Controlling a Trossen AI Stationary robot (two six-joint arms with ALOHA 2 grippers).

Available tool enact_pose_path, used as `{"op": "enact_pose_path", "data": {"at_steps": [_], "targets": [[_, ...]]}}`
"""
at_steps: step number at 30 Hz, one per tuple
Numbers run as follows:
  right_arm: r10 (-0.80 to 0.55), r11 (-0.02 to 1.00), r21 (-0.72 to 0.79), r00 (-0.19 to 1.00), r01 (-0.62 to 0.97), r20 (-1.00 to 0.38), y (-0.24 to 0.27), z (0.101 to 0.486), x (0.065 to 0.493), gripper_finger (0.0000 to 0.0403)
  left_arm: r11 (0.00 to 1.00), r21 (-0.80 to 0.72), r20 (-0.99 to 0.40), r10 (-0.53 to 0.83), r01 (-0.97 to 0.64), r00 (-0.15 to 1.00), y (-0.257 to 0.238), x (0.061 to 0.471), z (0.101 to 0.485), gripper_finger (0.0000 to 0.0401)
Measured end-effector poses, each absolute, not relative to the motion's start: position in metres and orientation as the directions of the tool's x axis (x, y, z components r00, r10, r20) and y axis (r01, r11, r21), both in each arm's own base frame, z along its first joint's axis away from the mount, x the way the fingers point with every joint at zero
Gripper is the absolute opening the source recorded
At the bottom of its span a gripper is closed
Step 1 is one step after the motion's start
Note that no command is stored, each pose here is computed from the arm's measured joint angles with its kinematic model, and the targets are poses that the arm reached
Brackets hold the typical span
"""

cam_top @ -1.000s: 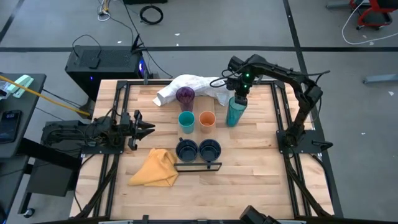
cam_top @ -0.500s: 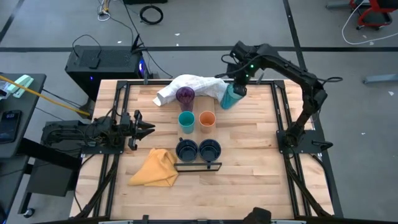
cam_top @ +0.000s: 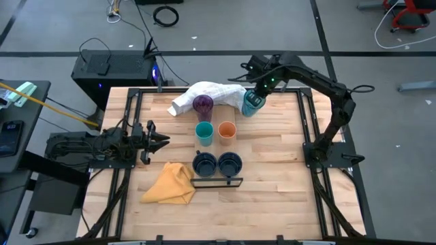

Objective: Stack small to large cups/mugs on shelf
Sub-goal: Put the blue cup on the shelf

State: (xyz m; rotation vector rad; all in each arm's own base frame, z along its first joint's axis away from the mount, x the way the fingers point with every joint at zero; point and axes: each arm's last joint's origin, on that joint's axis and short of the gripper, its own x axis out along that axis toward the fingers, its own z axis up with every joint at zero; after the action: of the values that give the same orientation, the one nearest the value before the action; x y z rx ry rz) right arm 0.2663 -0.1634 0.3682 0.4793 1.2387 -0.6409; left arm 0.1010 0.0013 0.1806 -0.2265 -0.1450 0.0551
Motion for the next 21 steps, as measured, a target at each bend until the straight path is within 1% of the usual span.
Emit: {"op": "enact_pose_path", "data": {"at_steps": [3,6,8,16,21], "targets": [[-0.205,0.668,-0.004,0.179,0.744,-0.962,-0.16,0.367,0.27,0.0005,0.973,-0.226,0.138,0.071,-0.038,0.988,0.001,0.101,0.181,0.0089],[-0.188,0.646,0.004,0.165,0.763,-0.968,-0.153,0.365,0.273,0.0005,0.974,-0.224,0.138,0.071,-0.039,0.988,0.001,0.101,0.181,0.0087],[-0.184,0.627,0.022,0.176,0.779,-0.967,-0.148,0.364,0.278,0.0005,0.974,-0.225,0.138,0.071,-0.039,0.988,0.001,0.101,0.181,0.0088],[-0.146,0.606,-0.008,0.101,0.795,-0.984,-0.138,0.34,0.303,0.0005,0.973,-0.229,0.142,0.071,-0.037,0.987,0.001,0.101,0.181,0.0098],[-0.159,0.582,-0.028,0.08,0.813,-0.984,-0.141,0.336,0.306,0.0005,0.973,-0.23,0.143,0.056,-0.022,0.988,0.001,0.101,0.181,0.0095]]}}
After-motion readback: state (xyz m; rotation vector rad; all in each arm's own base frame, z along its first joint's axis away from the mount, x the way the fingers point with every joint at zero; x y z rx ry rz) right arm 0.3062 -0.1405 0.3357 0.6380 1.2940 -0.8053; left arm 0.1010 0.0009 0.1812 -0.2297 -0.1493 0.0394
